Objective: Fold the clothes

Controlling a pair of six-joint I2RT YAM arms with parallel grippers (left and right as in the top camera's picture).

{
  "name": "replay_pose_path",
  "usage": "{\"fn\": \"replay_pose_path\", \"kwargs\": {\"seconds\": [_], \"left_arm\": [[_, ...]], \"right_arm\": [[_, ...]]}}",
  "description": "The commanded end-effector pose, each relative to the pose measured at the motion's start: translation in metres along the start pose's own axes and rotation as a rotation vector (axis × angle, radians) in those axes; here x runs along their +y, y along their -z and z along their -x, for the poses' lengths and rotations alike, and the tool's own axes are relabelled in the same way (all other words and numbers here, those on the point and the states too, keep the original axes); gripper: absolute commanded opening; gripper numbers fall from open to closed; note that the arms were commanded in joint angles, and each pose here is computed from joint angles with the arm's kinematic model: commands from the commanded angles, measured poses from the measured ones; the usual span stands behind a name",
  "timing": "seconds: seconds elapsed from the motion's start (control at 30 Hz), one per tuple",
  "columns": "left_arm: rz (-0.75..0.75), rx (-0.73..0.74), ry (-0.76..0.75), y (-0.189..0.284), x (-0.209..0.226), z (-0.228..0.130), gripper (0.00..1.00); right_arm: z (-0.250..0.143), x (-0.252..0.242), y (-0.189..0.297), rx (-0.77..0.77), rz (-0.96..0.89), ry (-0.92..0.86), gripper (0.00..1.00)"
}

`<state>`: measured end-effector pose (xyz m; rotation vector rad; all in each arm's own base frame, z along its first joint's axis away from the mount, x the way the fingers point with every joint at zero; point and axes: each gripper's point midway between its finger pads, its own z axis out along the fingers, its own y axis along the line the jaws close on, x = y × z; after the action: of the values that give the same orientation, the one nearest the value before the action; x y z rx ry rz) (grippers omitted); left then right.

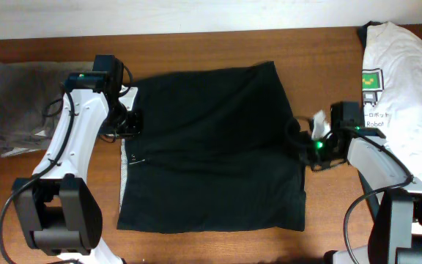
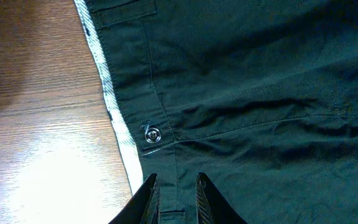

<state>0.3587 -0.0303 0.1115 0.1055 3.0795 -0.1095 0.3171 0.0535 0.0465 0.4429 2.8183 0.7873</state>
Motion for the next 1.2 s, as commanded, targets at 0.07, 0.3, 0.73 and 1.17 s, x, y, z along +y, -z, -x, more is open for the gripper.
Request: {"fn": "replay_pose_path", "kwargs": {"seconds": [0.07,0.3,0.73,1.17], "left_arm": [[-0.021,-0.061,-0.015,0.012,-0.003,0.010,0.21],[-0.018,-0.100,-0.018,0.013,-0.002,0.020,0.21],[-0.094,0.175,0.011,-0.010,-0.013,-0.051,0.45],[-0.232,0.550,0.191,-0.098,-0.054,-0.194,0.47]], "right_arm": [[0.066,0.025,-0.005,-0.234,0.074,0.063,0.08],[0.120,-0.048,-0.080,-0.162,-0.355,-0.066,0.04],[0.169,0.066,0.112,-0.334,-0.183,0.153,0.51],[0.030,0.090,0.217,-0.249,-0.198,0.085,0.66]]}}
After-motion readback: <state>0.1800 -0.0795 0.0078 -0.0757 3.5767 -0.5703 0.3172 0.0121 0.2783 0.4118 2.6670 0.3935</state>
